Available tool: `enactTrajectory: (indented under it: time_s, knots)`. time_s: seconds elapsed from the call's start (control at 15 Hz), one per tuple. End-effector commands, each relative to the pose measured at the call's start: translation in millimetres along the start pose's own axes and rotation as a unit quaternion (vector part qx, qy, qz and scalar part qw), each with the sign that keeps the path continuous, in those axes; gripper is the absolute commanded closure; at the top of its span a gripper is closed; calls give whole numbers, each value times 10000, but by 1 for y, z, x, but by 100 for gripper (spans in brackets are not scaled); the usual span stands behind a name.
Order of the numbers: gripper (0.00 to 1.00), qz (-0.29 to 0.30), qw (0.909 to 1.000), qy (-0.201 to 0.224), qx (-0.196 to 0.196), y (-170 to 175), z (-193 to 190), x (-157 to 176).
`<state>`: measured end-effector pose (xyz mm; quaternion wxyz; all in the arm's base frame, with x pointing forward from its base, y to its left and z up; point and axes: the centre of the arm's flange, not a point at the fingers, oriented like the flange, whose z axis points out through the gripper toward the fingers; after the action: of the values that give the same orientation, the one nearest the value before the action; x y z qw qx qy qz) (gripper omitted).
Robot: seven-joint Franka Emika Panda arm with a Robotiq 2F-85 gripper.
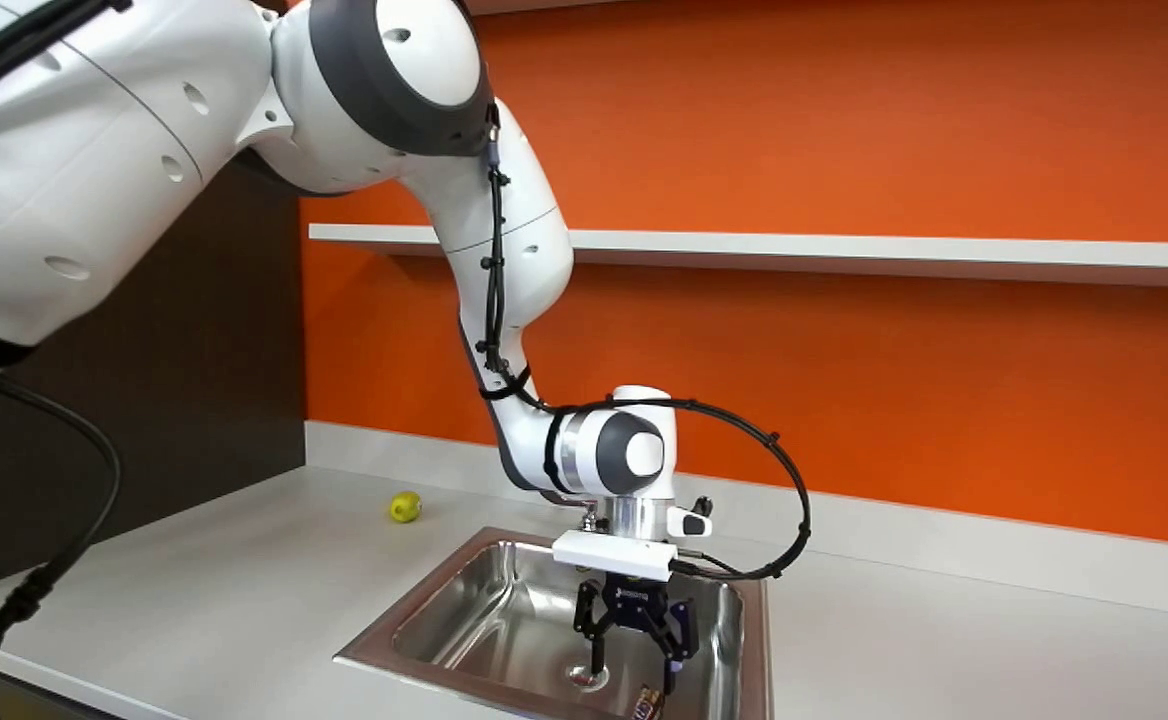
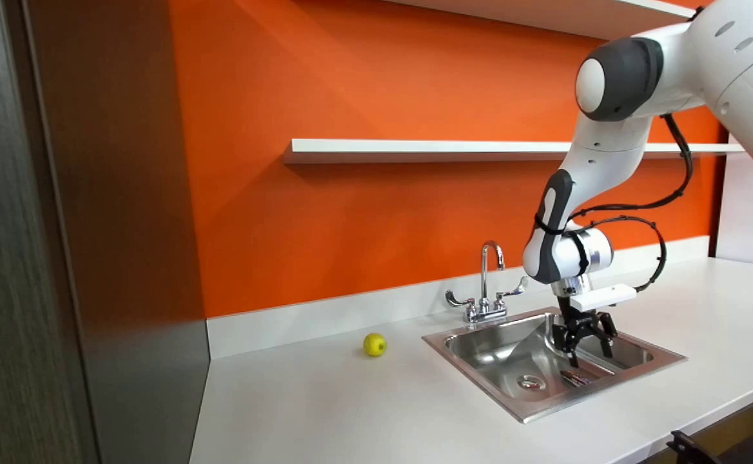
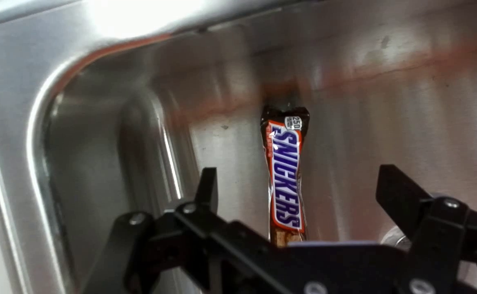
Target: Remove the packet from the sink
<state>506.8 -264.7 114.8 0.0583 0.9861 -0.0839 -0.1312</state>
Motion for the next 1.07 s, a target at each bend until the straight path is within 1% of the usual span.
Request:
enactTrajectory:
  time_s: [0.0,0.6,1.0]
  knots:
    - [0,99,9999,97,-9,1,4,2]
    - [0,333,9994,53,-73,0,36,16]
    - [0,494,9986,63,-166,1,46,27]
